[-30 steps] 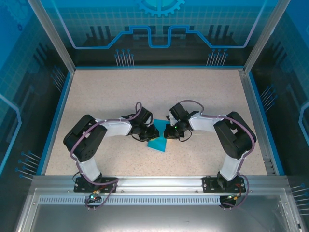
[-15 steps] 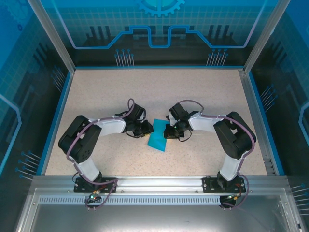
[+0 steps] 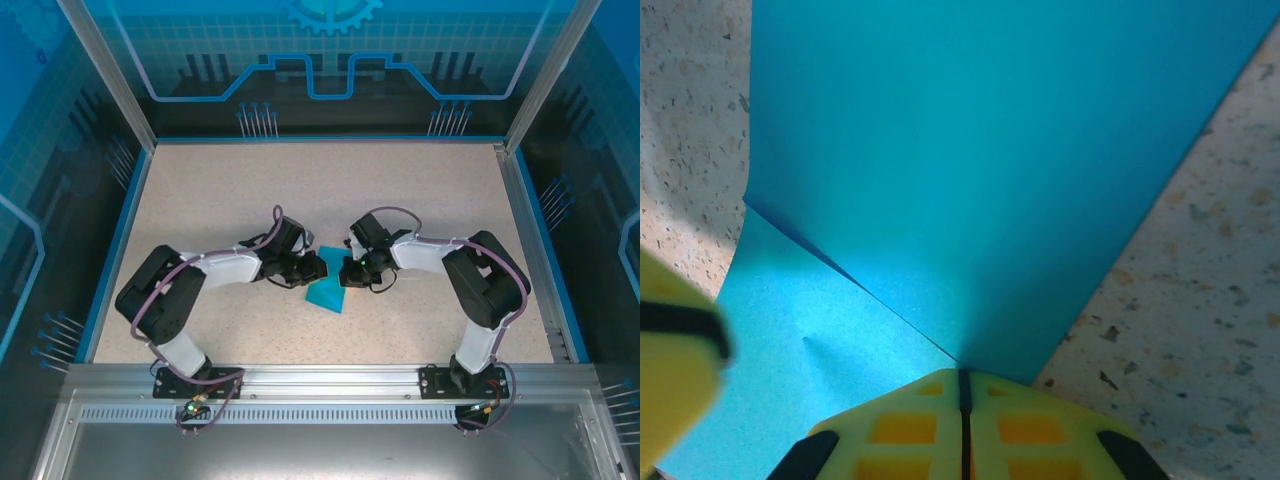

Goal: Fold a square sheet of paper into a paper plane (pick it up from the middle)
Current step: Fold the triangle a second time at the center of the table.

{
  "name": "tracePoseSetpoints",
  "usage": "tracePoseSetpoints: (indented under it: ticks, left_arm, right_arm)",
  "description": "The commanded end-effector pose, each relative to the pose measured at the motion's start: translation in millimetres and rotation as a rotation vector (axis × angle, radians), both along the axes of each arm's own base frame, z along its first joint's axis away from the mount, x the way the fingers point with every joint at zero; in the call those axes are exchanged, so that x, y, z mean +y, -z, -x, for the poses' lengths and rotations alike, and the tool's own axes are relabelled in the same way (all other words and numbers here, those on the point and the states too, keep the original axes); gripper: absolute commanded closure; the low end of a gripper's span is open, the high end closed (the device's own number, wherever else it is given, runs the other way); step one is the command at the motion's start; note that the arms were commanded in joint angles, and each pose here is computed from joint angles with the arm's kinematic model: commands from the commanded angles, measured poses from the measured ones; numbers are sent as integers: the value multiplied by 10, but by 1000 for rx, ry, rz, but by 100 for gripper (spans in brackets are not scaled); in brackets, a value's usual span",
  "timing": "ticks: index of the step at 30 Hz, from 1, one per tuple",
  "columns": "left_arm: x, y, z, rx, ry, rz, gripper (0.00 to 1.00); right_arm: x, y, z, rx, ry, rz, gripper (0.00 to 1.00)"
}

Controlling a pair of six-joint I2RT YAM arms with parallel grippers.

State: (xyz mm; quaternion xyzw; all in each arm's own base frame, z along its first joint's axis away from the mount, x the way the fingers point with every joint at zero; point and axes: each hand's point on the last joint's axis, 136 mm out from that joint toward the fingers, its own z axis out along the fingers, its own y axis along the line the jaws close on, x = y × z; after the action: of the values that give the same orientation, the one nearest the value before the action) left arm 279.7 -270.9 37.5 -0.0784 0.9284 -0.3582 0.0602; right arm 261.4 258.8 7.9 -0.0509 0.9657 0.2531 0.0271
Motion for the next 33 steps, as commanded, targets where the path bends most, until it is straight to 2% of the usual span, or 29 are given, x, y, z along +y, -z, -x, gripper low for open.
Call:
tracePoseSetpoints:
  ticks: [1, 9, 15, 21, 28, 33]
  left_arm:
    - [-74, 75, 26, 51, 9, 28, 84]
    - [62, 318, 88, 105, -18, -64, 85]
    - [147, 460, 197, 144, -26, -98, 86]
    - [174, 536, 258, 165, -28, -110, 87]
    - [190, 575, 282, 183, -37, -123, 87]
    - [203, 592, 295, 189, -41, -134, 87]
  right_arm:
    - [-405, 432, 237, 87, 15, 221, 92]
    - [-310, 312, 186, 64, 7, 170, 92]
    - [60, -237, 55, -42, -41, -36, 91]
    - [207, -568, 268, -112, -82, -112, 90]
    - [316, -400, 578, -71, -132, -32, 90]
    - [337, -240, 648, -42, -151, 37, 90]
